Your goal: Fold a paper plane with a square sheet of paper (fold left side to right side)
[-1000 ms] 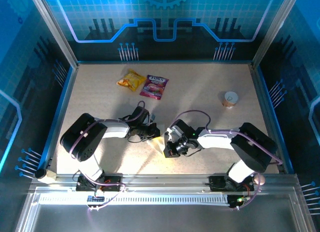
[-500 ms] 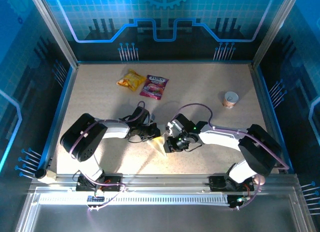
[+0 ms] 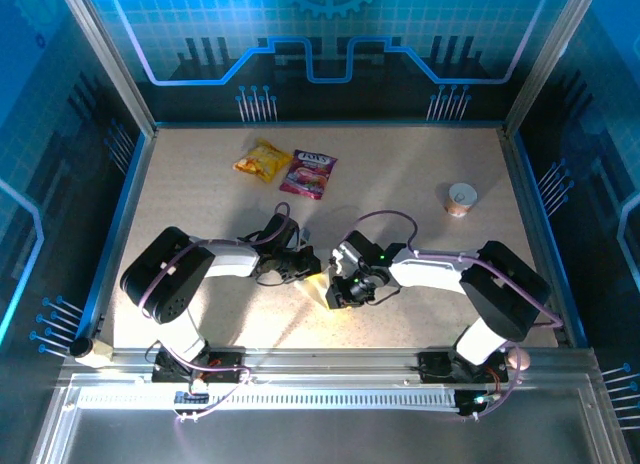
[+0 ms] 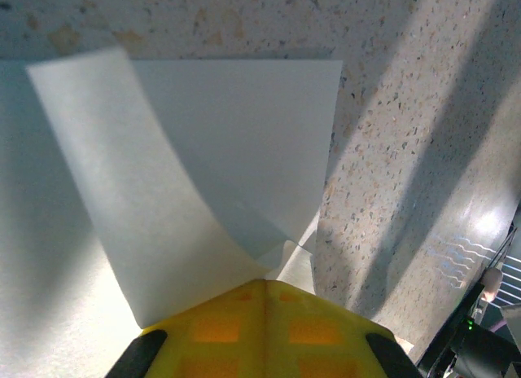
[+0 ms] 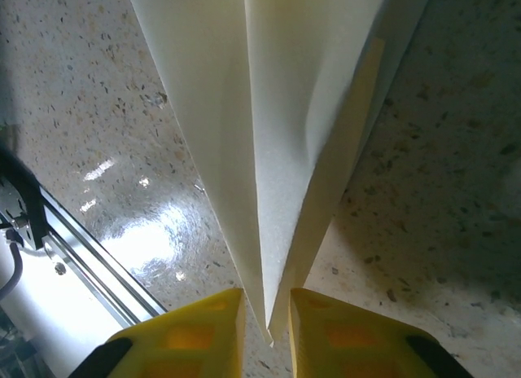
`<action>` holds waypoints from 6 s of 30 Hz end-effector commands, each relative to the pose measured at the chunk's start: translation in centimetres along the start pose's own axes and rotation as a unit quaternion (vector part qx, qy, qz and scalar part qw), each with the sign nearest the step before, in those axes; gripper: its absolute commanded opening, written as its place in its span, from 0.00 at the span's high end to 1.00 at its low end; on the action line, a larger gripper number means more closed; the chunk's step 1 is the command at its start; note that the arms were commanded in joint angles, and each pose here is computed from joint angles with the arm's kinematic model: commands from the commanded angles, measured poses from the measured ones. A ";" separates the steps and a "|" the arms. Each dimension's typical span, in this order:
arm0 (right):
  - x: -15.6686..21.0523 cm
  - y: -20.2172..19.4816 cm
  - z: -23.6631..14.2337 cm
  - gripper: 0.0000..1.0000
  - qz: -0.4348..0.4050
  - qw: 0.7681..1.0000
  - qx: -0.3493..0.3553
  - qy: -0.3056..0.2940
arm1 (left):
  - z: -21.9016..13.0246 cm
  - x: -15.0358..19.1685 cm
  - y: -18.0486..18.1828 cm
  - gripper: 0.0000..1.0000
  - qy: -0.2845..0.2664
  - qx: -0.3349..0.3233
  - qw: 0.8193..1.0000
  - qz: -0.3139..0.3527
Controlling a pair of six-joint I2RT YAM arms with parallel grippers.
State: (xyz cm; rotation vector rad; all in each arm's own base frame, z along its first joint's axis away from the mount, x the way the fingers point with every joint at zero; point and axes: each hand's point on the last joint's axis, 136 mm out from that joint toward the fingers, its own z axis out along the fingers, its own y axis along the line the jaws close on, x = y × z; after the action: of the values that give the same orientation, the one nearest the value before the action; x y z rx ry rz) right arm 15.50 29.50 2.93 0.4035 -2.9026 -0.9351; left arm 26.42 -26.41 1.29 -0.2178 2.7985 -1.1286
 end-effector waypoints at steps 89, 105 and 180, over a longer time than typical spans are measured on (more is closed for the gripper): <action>0.8 -0.4 2.4 1.00 0.020 0.998 -0.045 0.029 | 0.4 1.8 3.5 1.00 0.010 -0.070 0.997 -0.027; 2.6 -0.8 1.4 1.00 0.022 0.998 -0.047 0.040 | 0.4 1.7 3.6 1.00 0.009 -0.074 0.997 -0.029; 2.5 -7.8 3.1 1.00 0.068 0.992 0.085 0.058 | -5.2 -13.4 3.6 0.98 -0.119 -0.013 0.993 0.026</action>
State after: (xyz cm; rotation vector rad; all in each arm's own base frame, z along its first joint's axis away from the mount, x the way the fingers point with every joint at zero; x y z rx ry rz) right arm 18.62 31.00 0.79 0.4113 -2.9043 -1.0577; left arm 38.49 -18.31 2.06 -0.3113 2.5957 -1.0255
